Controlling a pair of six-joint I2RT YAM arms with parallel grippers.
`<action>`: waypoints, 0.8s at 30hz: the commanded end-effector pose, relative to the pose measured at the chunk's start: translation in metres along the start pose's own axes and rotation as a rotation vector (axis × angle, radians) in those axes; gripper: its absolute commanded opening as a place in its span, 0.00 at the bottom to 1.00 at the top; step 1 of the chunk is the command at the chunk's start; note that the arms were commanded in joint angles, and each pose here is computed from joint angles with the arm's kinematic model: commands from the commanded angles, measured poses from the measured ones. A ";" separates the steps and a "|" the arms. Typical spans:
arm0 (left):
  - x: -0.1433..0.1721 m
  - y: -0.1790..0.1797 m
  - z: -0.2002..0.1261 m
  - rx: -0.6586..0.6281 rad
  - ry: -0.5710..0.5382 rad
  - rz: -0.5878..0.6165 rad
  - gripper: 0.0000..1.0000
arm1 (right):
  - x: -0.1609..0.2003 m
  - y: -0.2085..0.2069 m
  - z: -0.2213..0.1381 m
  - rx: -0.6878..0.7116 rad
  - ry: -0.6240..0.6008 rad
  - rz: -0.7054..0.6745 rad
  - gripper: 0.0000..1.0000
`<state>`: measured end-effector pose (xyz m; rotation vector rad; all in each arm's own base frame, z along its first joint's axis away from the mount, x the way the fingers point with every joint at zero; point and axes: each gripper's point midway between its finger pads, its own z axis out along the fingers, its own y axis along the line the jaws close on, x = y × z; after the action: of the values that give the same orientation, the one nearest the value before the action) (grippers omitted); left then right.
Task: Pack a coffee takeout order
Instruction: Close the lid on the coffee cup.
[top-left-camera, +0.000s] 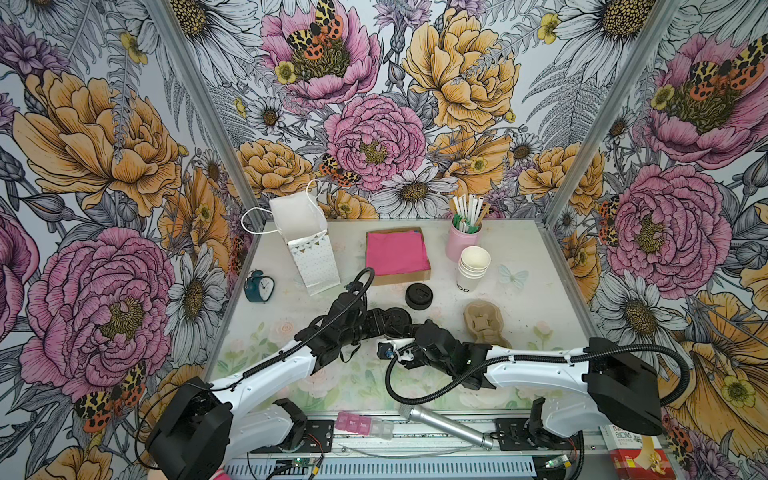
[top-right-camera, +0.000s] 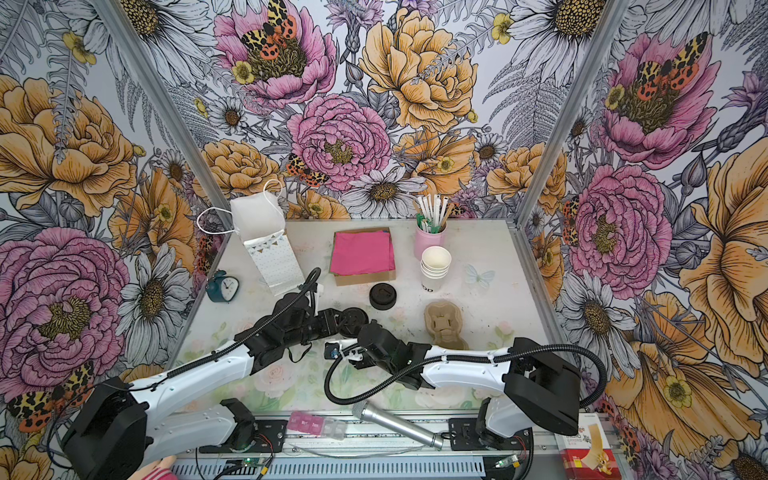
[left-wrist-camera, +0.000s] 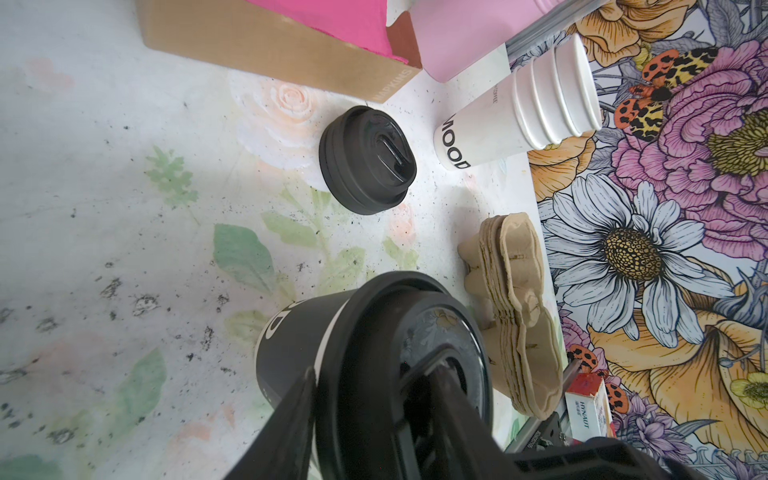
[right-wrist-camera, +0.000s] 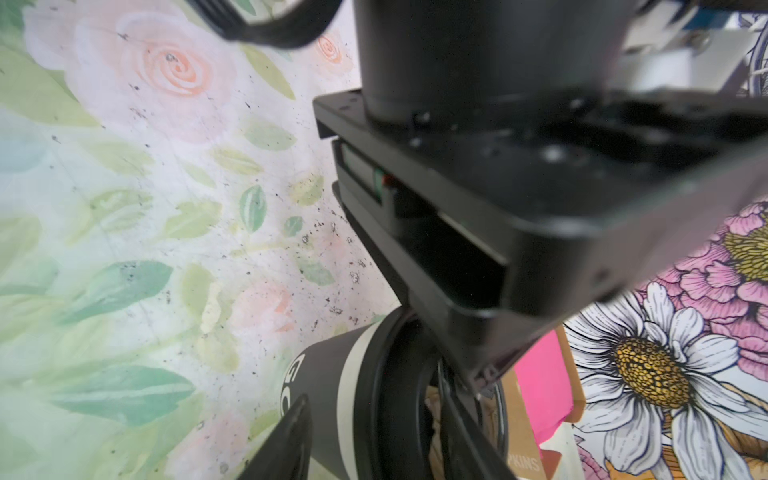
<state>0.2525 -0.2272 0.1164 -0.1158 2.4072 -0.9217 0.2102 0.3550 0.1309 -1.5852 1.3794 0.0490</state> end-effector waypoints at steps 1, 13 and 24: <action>0.060 0.059 -0.001 -0.200 0.199 -0.028 0.45 | -0.021 -0.009 -0.013 -0.007 -0.090 0.092 0.56; 0.061 0.062 -0.001 -0.207 0.197 -0.025 0.45 | -0.046 -0.074 -0.063 0.056 -0.318 0.645 0.64; 0.064 0.064 -0.001 -0.206 0.192 -0.037 0.42 | 0.017 -0.052 -0.035 0.037 0.009 1.142 0.61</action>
<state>0.2509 -0.2259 0.1168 -0.1148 2.3918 -0.9320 0.2344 0.3178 0.1855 -0.7548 1.9431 0.6526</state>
